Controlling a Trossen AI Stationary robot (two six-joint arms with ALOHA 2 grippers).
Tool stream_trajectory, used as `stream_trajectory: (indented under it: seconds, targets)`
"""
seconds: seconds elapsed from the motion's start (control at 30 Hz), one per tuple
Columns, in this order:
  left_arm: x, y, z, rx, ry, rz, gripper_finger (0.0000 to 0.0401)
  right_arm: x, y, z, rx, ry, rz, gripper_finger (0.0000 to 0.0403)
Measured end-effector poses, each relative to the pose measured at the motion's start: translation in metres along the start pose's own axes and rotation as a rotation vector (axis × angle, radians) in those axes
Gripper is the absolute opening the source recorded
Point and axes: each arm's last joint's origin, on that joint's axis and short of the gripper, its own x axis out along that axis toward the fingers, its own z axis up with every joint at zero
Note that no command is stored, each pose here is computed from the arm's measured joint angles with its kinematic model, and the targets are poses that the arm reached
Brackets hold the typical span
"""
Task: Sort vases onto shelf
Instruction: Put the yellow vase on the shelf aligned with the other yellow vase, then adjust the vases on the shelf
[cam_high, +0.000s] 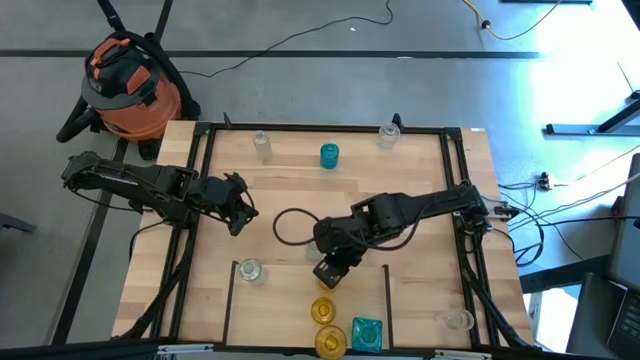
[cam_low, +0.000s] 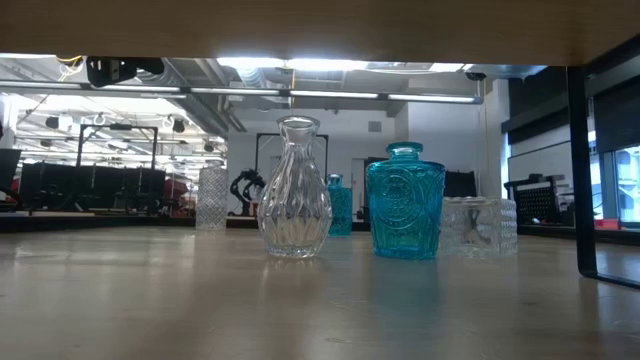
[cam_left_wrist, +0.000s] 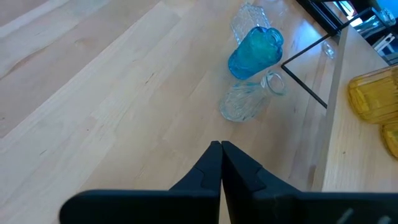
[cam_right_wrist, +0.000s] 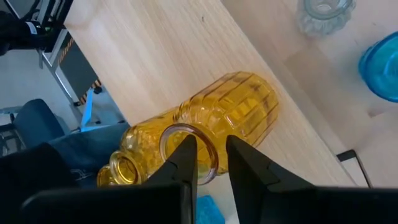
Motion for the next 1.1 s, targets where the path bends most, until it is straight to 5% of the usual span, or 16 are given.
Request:
stream_trajectory:
  seconds: [0.97, 1.1]
  targets:
    - [0.0, 0.0, 0.0, 0.0, 0.004, -0.004, 0.0, -0.017, -0.001, -0.004, -0.006, -0.065, -0.004, 0.0061]
    - [0.0, 0.0, 0.0, 0.0, 0.005, -0.004, 0.0, -0.027, -0.001, -0.006, -0.01, -0.085, 0.013, 0.0086]
